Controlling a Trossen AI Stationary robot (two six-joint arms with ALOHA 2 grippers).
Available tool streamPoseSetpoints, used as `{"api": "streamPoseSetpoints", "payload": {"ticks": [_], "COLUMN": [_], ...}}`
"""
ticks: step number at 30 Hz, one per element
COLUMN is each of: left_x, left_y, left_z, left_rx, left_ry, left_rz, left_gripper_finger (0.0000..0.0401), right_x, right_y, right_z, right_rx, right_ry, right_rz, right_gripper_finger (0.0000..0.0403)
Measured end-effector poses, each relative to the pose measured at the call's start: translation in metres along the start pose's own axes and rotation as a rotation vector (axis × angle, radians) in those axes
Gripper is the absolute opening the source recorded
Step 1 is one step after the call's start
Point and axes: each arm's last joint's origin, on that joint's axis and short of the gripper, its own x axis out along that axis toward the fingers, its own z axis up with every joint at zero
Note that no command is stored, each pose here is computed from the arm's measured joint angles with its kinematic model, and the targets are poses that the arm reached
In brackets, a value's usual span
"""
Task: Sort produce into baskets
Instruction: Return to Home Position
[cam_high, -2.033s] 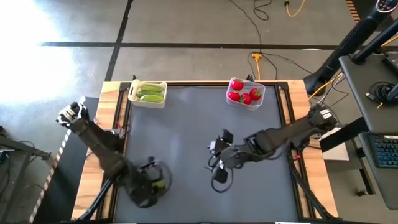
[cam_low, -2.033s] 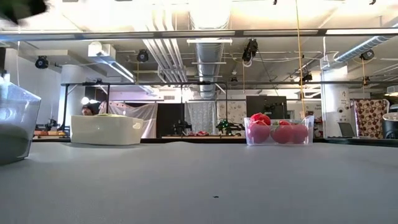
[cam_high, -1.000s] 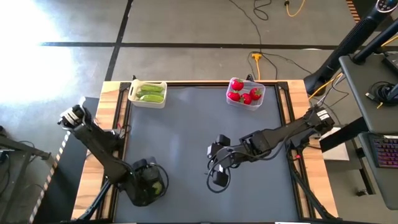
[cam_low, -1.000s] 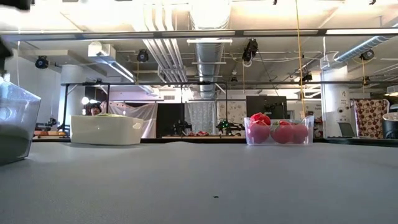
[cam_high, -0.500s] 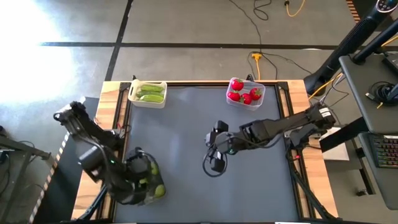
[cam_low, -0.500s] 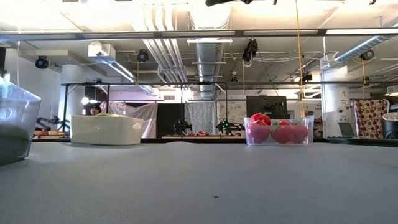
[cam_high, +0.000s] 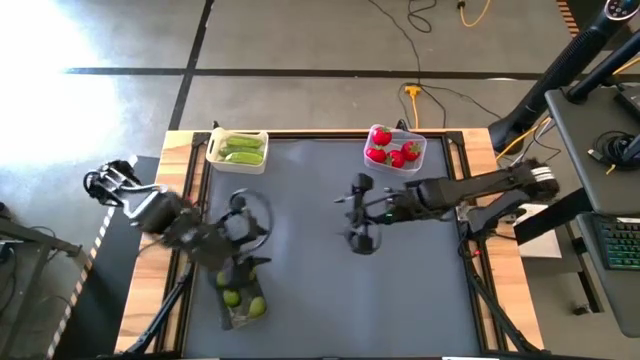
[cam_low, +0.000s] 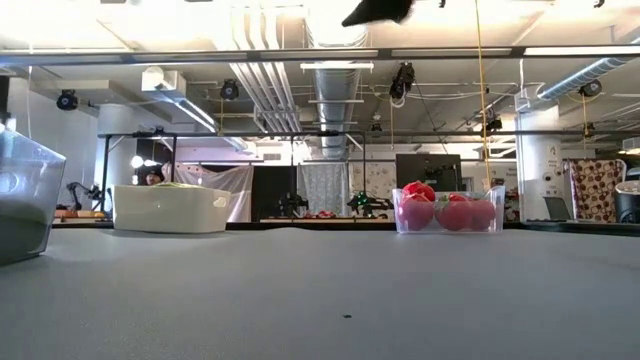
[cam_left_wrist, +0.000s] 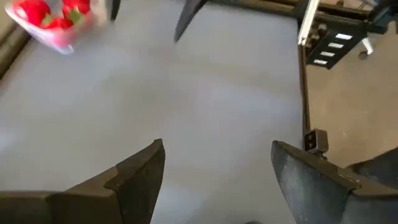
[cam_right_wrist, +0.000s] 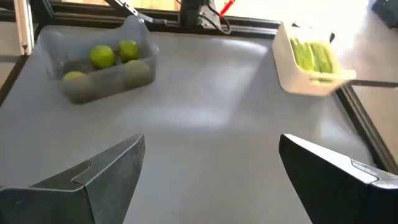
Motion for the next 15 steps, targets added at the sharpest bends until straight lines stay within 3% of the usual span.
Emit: {"api": "streamPoseSetpoints", "payload": {"ticks": [7, 12, 15], "left_x": [0.043, 0.06, 0.072], "left_y": [0.043, 0.083, 0.107], "left_z": [0.019, 0.031, 0.035], "left_rx": [-0.087, -0.085, -0.079], "left_ry": [0.004, 0.086, 0.068], "left_rz": [0.132, 0.06, 0.057], "left_gripper_finger": [0.0275, 0.0275, 0.0275], "right_x": [-0.024, -0.046, -0.055], "right_y": [-0.01, -0.021, -0.024], "right_z": [-0.09, -0.138, -0.159], "right_rx": [0.155, 0.309, 0.347], "right_ry": [-0.051, -0.069, -0.065], "right_rz": [-0.035, -0.176, -0.196], "right_gripper_finger": [0.0364, 0.0364, 0.0364]}}
